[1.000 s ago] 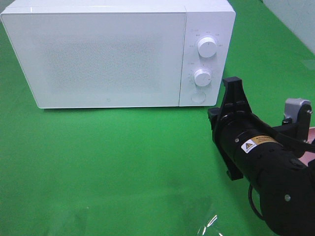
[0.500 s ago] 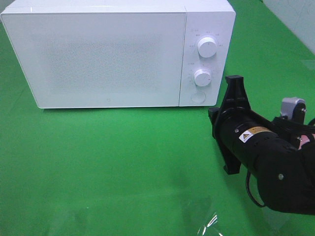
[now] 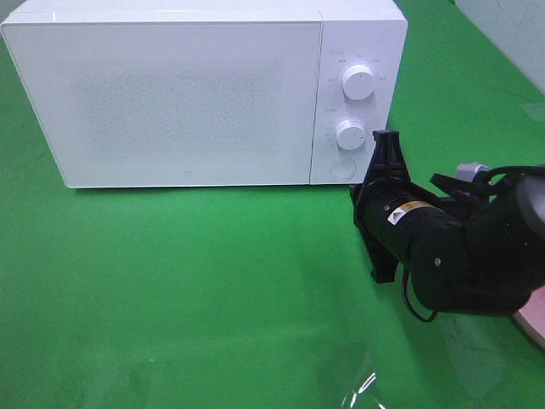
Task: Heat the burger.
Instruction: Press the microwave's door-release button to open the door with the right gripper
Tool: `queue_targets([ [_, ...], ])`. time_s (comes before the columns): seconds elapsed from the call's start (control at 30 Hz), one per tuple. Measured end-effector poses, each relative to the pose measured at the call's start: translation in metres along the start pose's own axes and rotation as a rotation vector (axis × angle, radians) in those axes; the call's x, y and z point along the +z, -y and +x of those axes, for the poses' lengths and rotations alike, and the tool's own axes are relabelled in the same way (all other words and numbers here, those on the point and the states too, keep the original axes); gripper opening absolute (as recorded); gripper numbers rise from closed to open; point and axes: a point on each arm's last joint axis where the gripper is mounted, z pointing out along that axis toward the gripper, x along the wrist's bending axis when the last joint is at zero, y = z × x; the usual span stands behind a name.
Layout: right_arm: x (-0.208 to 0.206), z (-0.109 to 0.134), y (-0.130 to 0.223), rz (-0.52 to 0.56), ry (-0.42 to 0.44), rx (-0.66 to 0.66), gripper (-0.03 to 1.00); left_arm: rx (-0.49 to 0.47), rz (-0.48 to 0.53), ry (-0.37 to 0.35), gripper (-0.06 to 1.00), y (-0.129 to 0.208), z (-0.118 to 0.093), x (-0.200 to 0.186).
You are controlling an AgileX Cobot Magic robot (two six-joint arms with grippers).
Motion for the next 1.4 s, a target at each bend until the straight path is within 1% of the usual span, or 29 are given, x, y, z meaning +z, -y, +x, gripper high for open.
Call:
queue_targets([
  [0.03, 0.0, 0.0, 0.0, 0.0, 0.0, 0.0, 0.01, 0.0, 0.0, 0.0, 0.98, 0.0, 0.0, 0.0],
  [0.1, 0.015, 0.002, -0.004, -0.006, 0.012, 0.011, 0.01, 0.0, 0.0, 0.0, 0.98, 0.0, 0.0, 0.0],
  [0.2, 0.018, 0.004, -0.005, -0.009, 0.014, 0.015, 0.01, 0.0, 0.0, 0.0, 0.98, 0.0, 0.0, 0.0],
  [0.27, 0.031, 0.008, -0.007, -0.011, 0.006, 0.018, 0.01, 0.0, 0.0, 0.001, 0.98, 0.0, 0.0, 0.0],
  [0.43, 0.046, 0.014, -0.008, -0.017, 0.014, 0.042, 0.01, 0.0, 0.0, 0.001, 0.98, 0.0, 0.0, 0.0],
  [0.6, 0.054, 0.014, -0.007, -0.016, 0.016, 0.055, 0.01, 0.0, 0.0, 0.001, 0.98, 0.0, 0.0, 0.0],
  [0.67, 0.063, 0.012, -0.006, -0.02, 0.026, 0.078, 0.01, 0.0, 0.0, 0.001, 0.98, 0.0, 0.0, 0.0],
  [0.87, 0.073, 0.009, -0.008, -0.034, 0.036, 0.091, 0.01, 0.0, 0.0, 0.001, 0.98, 0.0, 0.0, 0.0],
  [1.1, 0.079, 0.015, -0.006, -0.032, 0.028, 0.105, 0.01, -0.001, 0.0, 0.002, 0.98, 0.0, 0.0, 0.0],
  [1.4, 0.085, 0.011, -0.006, -0.048, 0.027, 0.114, 0.01, -0.001, 0.0, 0.002, 0.98, 0.0, 0.0, 0.0],
])
